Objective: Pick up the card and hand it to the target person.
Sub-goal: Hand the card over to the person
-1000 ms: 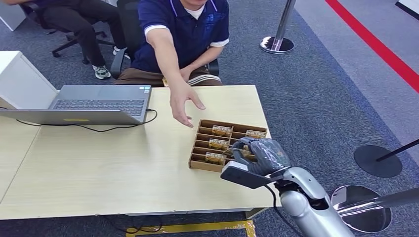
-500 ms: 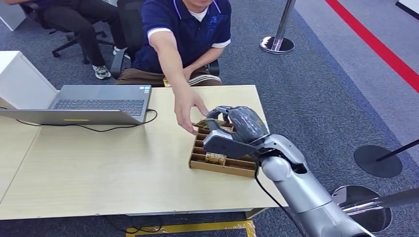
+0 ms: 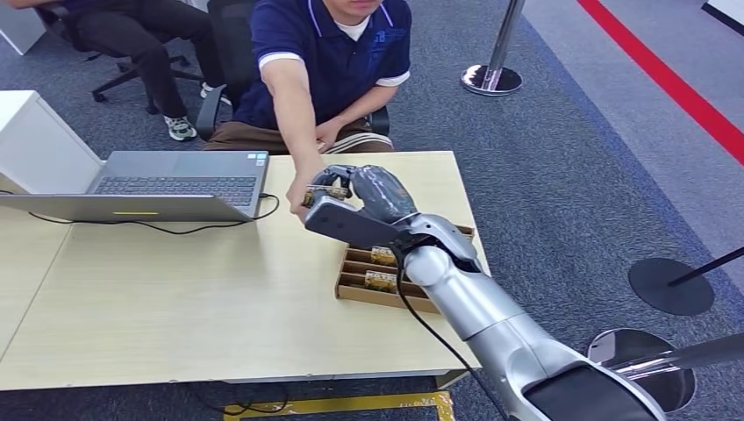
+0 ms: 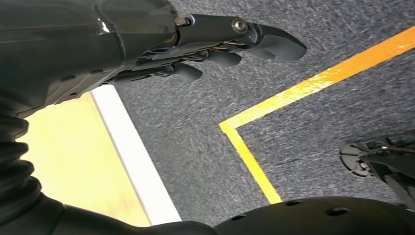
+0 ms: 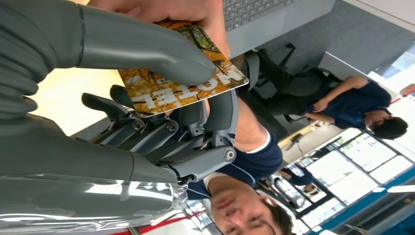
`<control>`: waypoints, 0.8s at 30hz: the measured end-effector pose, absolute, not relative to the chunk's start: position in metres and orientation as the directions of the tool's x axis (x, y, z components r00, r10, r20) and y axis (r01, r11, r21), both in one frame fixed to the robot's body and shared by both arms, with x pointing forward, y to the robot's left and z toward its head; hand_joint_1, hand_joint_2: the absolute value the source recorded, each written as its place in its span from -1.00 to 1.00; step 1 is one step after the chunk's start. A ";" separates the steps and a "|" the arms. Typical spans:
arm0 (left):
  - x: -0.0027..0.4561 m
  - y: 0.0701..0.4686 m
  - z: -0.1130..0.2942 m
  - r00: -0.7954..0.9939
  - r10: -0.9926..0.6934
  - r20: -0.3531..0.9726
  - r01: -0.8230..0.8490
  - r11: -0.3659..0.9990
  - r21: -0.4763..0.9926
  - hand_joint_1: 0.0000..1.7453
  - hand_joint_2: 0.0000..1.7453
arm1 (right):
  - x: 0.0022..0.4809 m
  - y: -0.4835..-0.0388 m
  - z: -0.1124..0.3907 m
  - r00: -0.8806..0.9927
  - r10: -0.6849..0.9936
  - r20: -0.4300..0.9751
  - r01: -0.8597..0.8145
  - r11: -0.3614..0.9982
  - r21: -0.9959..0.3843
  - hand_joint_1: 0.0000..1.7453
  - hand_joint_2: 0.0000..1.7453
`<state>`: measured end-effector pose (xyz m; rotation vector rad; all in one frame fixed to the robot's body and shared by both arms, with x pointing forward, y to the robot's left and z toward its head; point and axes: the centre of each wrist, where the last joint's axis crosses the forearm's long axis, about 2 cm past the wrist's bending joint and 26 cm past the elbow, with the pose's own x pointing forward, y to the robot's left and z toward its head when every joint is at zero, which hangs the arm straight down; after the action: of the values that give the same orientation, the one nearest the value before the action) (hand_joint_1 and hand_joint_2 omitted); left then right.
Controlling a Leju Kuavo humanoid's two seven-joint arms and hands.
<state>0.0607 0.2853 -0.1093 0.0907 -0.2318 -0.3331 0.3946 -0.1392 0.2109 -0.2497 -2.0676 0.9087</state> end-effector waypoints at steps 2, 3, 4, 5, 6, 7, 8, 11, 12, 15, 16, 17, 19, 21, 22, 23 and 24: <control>0.061 0.285 -0.109 0.920 -0.334 0.208 0.313 0.941 0.125 -1.00 1.00 | 0.396 -0.135 0.209 -0.617 0.470 0.631 -0.153 0.715 -0.682 0.90 1.00; 0.061 0.285 -0.109 0.920 -0.333 0.206 0.313 0.941 0.124 -1.00 1.00 | 0.396 -0.134 0.208 -0.614 0.470 0.634 -0.157 0.714 -0.682 0.90 1.00; 0.061 0.285 -0.109 0.921 -0.333 0.203 0.314 0.942 0.123 -1.00 1.00 | 0.397 -0.132 0.207 -0.611 0.471 0.636 -0.162 0.713 -0.683 0.90 1.00; 0.061 0.285 -0.109 0.921 -0.333 0.202 0.314 0.942 0.121 -1.00 1.00 | 0.397 -0.131 0.206 -0.609 0.471 0.638 -0.166 0.711 -0.683 0.90 1.00; 0.061 0.285 -0.109 0.921 -0.333 0.201 0.314 0.942 0.119 -1.00 1.00 | 0.397 -0.129 0.205 -0.608 0.471 0.640 -0.171 0.709 -0.684 0.90 1.00; 0.061 0.285 -0.109 0.921 -0.333 0.201 0.315 0.942 0.117 -1.00 1.00 | 0.397 -0.129 0.204 -0.606 0.471 0.641 -0.174 0.707 -0.685 0.90 1.00; 0.061 0.285 -0.109 0.921 -0.333 0.201 0.315 0.942 0.116 -1.00 1.00 | 0.397 -0.128 0.204 -0.605 0.471 0.642 -0.178 0.706 -0.686 0.90 1.00; 0.060 0.285 -0.109 0.921 -0.333 0.201 0.316 0.942 0.112 -1.00 1.00 | 0.398 -0.126 0.202 -0.602 0.471 0.645 -0.184 0.704 -0.686 0.90 1.00; 0.060 0.285 -0.109 0.921 -0.333 0.201 0.316 0.942 0.111 -1.00 1.00 | 0.398 -0.126 0.202 -0.601 0.472 0.645 -0.186 0.703 -0.686 0.88 1.00; 0.060 0.285 -0.109 0.921 -0.333 0.203 0.317 0.942 0.110 -1.00 1.00 | 0.398 -0.126 0.201 -0.598 0.472 0.647 -0.189 0.702 -0.687 0.06 1.00; 0.060 0.285 -0.109 0.920 -0.334 0.205 0.317 0.942 0.109 -1.00 0.50 | 0.398 -0.126 0.201 -0.598 0.473 0.647 -0.189 0.701 -0.687 -0.39 1.00; 0.060 0.285 -0.109 0.919 -0.334 0.208 0.317 0.942 0.109 -1.00 0.00 | 0.398 -0.126 0.201 -0.597 0.474 0.647 -0.189 0.701 -0.688 -0.82 1.00; 0.061 0.285 -0.109 0.917 -0.335 0.215 0.317 0.942 0.112 -1.00 -1.00 | 0.398 -0.126 0.200 -0.596 0.480 0.644 -0.187 0.697 -0.693 -1.00 1.00; 0.061 0.285 -0.109 0.917 -0.335 0.216 0.316 0.941 0.117 -1.00 -1.00 | 0.398 -0.126 0.200 -0.594 0.489 0.639 -0.182 0.692 -0.699 -1.00 1.00; 0.061 0.285 -0.109 0.917 -0.335 0.215 0.316 0.941 0.119 -1.00 -1.00 | 0.398 -0.126 0.200 -0.593 0.492 0.638 -0.180 0.691 -0.700 -1.00 1.00; 0.061 0.285 -0.109 0.918 -0.335 0.214 0.316 0.941 0.120 -1.00 -1.00 | 0.398 -0.126 0.200 -0.592 0.493 0.637 -0.179 0.691 -0.701 -1.00 1.00; 0.061 0.285 -0.109 0.918 -0.335 0.213 0.316 0.941 0.121 -1.00 -1.00 | 0.398 -0.126 0.200 -0.590 0.495 0.638 -0.177 0.691 -0.701 -1.00 1.00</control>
<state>0.0606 0.2852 -0.1093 0.0846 -0.2338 -0.3349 0.3982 -0.1262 0.1997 -0.2444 -2.0012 0.9445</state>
